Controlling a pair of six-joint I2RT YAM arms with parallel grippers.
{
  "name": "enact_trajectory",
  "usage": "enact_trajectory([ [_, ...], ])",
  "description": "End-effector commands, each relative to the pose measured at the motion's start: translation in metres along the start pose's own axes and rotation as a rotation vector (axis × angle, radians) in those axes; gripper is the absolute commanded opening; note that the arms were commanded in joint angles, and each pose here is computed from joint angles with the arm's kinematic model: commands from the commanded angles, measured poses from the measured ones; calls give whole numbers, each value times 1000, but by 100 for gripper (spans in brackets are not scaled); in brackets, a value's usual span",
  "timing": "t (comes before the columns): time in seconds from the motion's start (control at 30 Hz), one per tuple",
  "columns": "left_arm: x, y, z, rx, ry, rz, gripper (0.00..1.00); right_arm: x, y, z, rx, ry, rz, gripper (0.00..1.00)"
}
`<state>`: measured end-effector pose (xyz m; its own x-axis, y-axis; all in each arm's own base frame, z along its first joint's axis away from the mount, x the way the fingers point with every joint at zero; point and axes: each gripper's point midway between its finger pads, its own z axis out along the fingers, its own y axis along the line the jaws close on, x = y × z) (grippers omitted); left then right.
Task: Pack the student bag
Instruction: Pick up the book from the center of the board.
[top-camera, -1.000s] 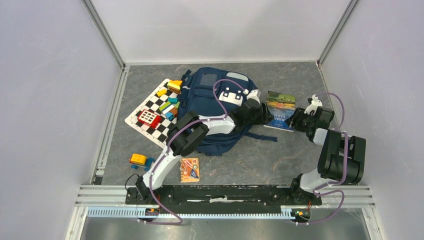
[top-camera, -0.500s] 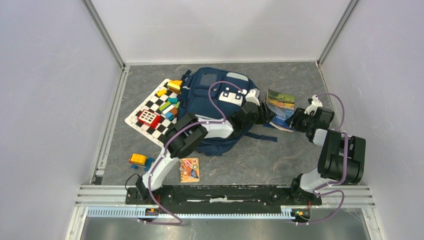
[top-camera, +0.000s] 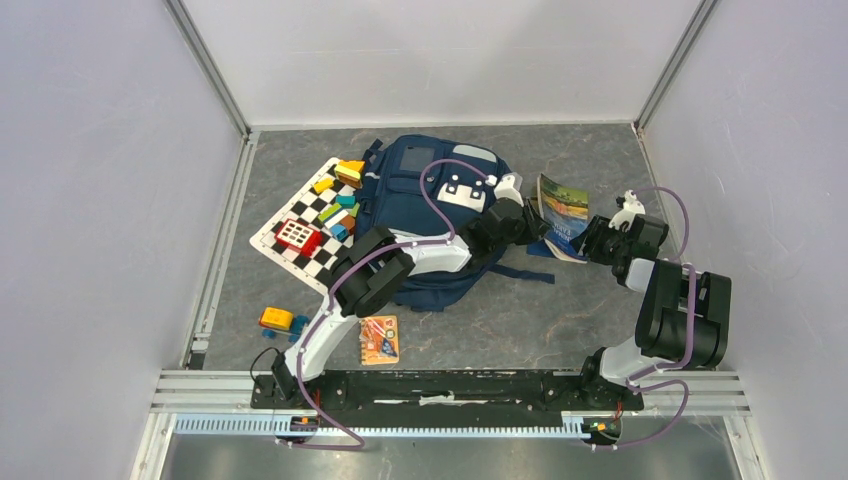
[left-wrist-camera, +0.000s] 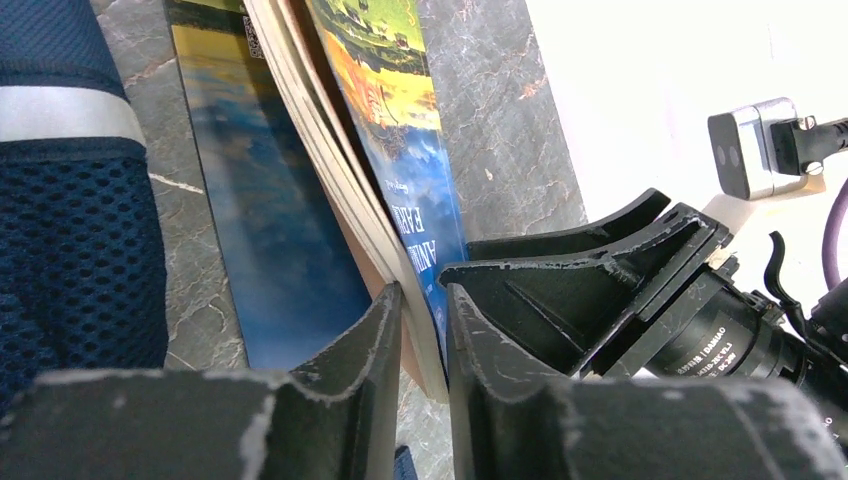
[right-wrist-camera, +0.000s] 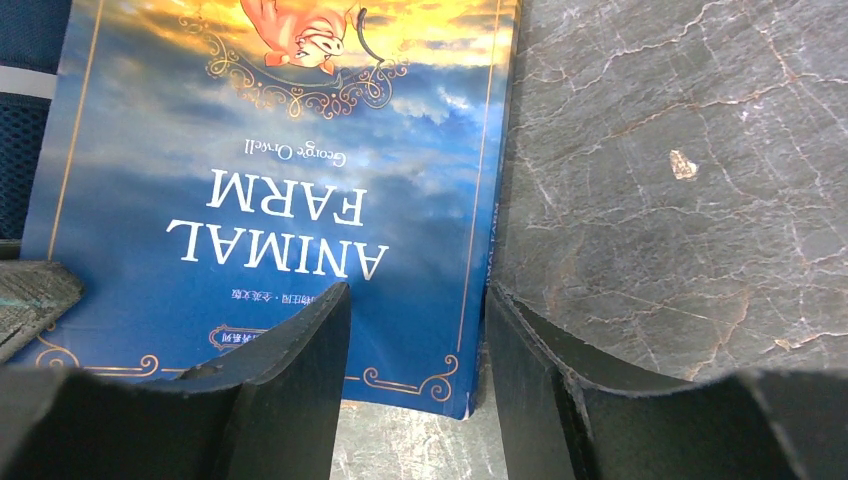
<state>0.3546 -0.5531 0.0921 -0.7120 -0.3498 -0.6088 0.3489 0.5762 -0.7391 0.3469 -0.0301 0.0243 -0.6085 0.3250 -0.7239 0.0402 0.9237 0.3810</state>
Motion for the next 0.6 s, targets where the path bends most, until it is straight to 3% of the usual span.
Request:
enact_trajectory([
  [0.0, 28, -24, 2, 22, 91, -51, 23, 64, 22, -8, -79, 210, 128, 56],
  [0.13, 30, -25, 2, 24, 104, -52, 3, 65, 21, -9, -74, 210, 124, 56],
  [0.33, 8, -45, -13, 72, 61, -22, 2, 55, 18, -14, -38, 174, 101, 59],
  [0.4, -7, -64, -22, 128, 29, -10, 2, 43, 20, -19, -31, 141, 82, 67],
  [0.47, -25, -85, -33, 176, 1, 28, 2, 30, 24, -26, -33, 110, 56, 82],
  [0.57, -61, -122, -59, 231, -55, 110, 2, -1, 31, -42, -30, 45, 9, 91],
])
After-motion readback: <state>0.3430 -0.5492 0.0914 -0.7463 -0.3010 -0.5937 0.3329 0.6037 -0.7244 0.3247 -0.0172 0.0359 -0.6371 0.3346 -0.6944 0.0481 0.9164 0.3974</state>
